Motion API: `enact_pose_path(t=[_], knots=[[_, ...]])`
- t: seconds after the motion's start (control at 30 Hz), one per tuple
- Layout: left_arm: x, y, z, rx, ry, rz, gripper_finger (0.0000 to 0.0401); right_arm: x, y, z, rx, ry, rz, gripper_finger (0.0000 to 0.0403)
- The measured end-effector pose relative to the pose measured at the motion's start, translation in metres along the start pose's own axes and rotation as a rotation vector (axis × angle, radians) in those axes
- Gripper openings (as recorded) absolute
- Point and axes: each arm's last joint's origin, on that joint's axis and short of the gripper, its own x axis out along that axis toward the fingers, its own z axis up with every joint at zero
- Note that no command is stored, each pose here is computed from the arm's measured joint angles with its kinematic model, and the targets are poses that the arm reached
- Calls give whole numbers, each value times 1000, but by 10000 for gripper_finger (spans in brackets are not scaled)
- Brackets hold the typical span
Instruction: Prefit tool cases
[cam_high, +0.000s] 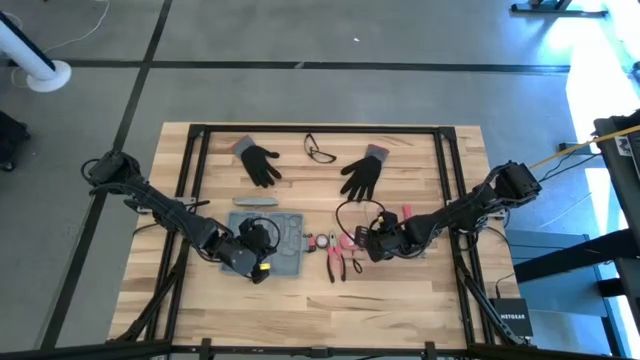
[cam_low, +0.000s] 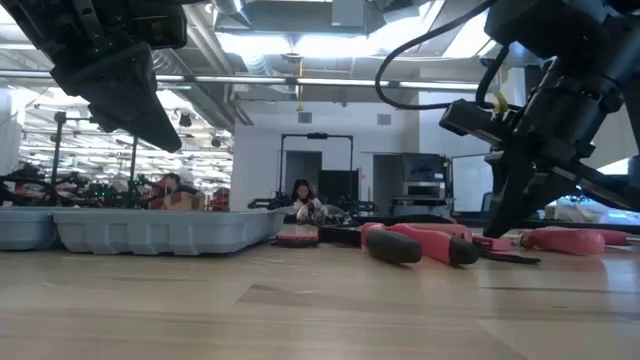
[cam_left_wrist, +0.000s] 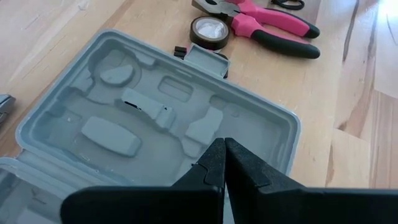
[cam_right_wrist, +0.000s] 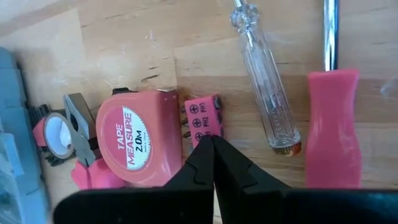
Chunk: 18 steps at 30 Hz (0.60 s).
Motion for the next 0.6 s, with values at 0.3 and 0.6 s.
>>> enact_pose_path(t=[0.3, 0.6], knots=[[0, 0, 0, 33, 0, 0, 0, -16, 5, 5, -25, -21, 5, 0], [0, 0, 0, 36, -1, 1, 0, -20, 2, 8, -49, -40, -24, 1]])
